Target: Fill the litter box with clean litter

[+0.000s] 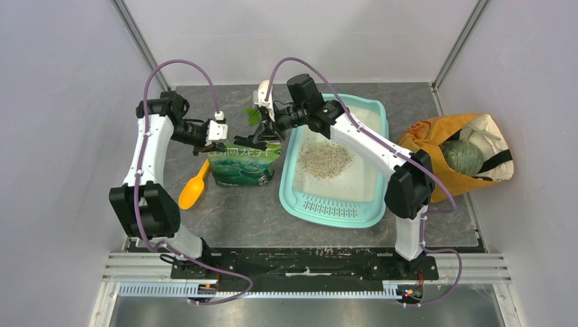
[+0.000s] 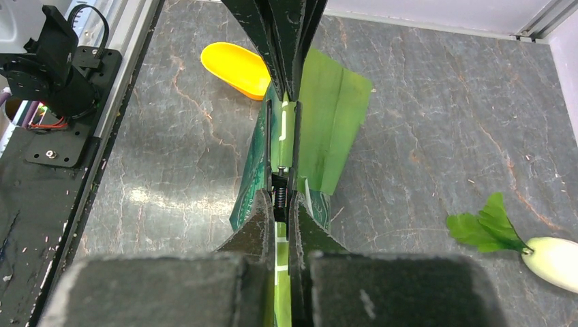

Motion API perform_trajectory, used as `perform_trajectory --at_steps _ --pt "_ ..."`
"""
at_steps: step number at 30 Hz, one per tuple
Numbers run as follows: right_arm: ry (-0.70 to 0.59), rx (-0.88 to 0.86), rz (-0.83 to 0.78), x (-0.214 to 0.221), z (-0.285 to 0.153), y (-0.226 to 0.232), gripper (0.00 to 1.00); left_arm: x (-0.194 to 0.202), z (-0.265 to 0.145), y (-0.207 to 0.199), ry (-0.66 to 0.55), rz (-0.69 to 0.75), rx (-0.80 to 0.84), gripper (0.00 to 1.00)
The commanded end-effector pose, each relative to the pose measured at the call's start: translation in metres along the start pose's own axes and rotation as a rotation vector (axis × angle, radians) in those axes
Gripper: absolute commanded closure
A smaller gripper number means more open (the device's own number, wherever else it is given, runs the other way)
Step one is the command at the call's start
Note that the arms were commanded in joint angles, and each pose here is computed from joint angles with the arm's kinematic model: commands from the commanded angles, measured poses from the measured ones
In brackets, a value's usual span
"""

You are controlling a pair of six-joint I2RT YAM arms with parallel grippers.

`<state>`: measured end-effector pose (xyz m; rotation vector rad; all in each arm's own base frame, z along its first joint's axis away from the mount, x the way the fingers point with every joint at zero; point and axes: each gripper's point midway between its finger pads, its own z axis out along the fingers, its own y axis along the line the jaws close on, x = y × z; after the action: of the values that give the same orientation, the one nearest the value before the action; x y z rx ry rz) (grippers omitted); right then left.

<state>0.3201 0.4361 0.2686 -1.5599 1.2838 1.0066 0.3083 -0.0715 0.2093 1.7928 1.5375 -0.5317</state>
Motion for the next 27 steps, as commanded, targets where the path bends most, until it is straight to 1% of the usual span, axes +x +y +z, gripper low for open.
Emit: perform_trajectory --at_steps 1,11,27 --pt "-0.026 -0.007 -0.025 -0.004 0.007 -0.001 1.00 -0.013 -0.009 0.006 -0.009 0.061 -0.033 0.98" --pt "0.017 -0.014 -0.078 0.014 0.016 0.000 1.00 -0.013 -0.009 0.008 -0.005 0.065 -0.036 0.98" --pt "0.128 -0.029 -0.126 0.047 0.011 0.006 1.00 -0.010 -0.009 0.009 0.004 0.062 -0.032 0.98"
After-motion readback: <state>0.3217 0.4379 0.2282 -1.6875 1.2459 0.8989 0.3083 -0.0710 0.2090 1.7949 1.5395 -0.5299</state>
